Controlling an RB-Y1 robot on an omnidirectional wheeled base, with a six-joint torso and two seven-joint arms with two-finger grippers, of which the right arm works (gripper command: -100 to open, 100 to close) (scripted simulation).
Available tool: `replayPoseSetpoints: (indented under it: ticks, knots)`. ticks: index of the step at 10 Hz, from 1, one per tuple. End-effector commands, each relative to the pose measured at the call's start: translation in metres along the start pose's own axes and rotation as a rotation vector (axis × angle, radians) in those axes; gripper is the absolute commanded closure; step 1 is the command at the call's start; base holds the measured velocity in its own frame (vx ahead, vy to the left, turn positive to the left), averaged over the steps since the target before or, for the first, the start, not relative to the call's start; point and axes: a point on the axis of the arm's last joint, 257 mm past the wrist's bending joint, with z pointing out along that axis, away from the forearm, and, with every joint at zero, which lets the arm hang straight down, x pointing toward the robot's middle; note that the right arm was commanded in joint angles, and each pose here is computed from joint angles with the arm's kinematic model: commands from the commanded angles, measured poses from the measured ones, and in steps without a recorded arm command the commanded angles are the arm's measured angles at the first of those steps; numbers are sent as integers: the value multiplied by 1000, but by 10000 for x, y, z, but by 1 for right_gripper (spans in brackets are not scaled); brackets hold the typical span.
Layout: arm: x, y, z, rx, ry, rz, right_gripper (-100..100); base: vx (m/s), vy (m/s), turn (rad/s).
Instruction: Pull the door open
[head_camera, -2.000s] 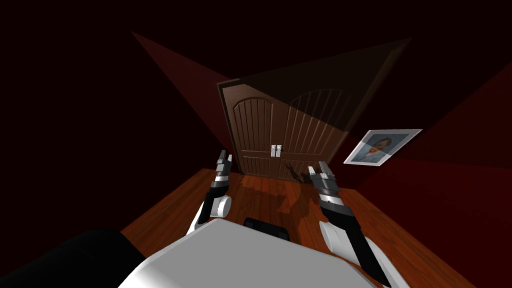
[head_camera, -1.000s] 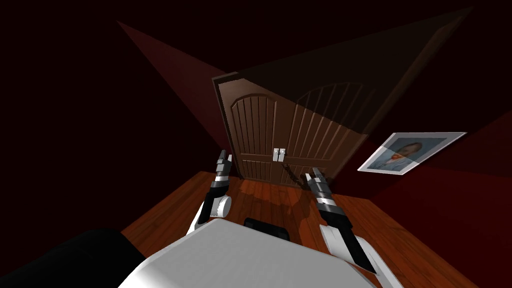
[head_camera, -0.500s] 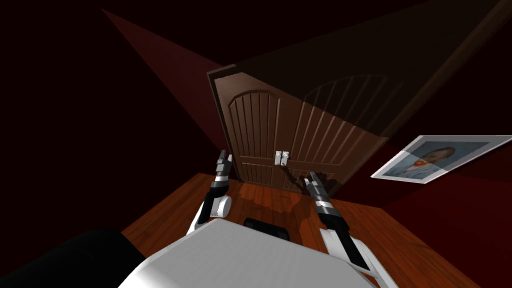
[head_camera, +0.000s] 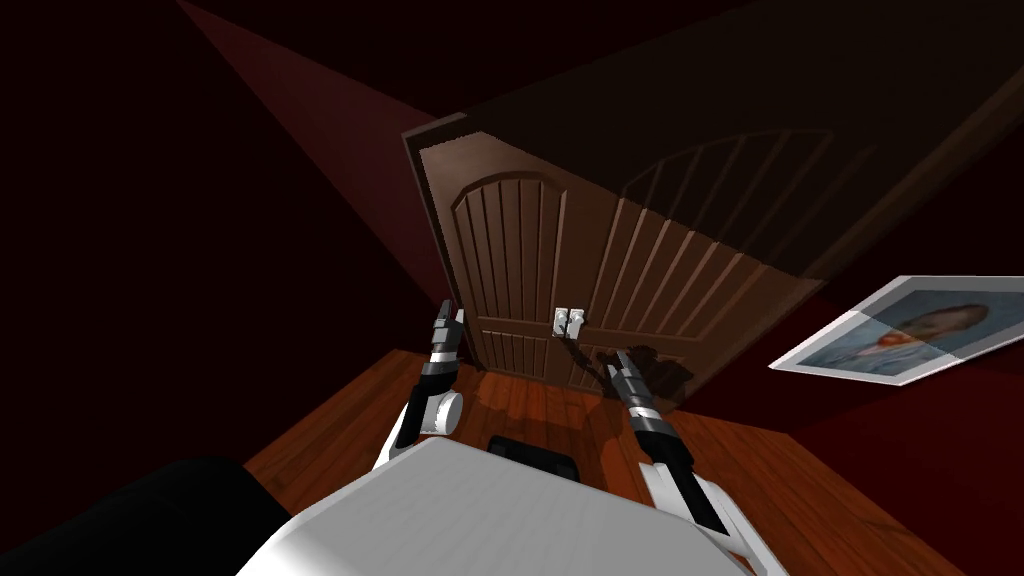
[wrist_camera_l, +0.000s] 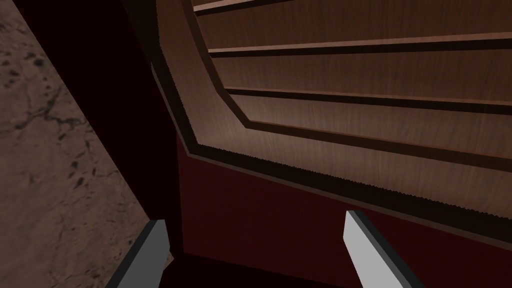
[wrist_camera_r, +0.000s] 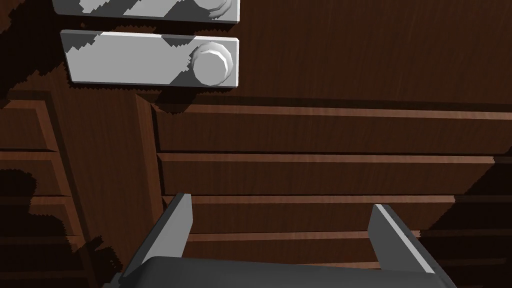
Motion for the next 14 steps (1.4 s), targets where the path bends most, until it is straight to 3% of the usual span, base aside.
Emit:
replayPoseSetpoints:
  ticks: [1,5,7,8,9,12,14]
  knots:
    - [-22,-132,-26,32,-2,4,-100,169,-6,22]
    - [-54,-426,-70,97,-4,12,-100,195,29,23]
    - [-54,-522,-81,118,-4,16,-100,182,20,25]
    - [-55,-495,-77,110,-4,14,-100,84,5,8]
    - [-259,-574,-138,133,-37,1,-100,-28,-9,-19]
    - [-552,-657,-220,159,-85,-18,-100,-67,-24,-1]
    - [-835,-720,-297,181,-133,-34,-100,-30,-14,23]
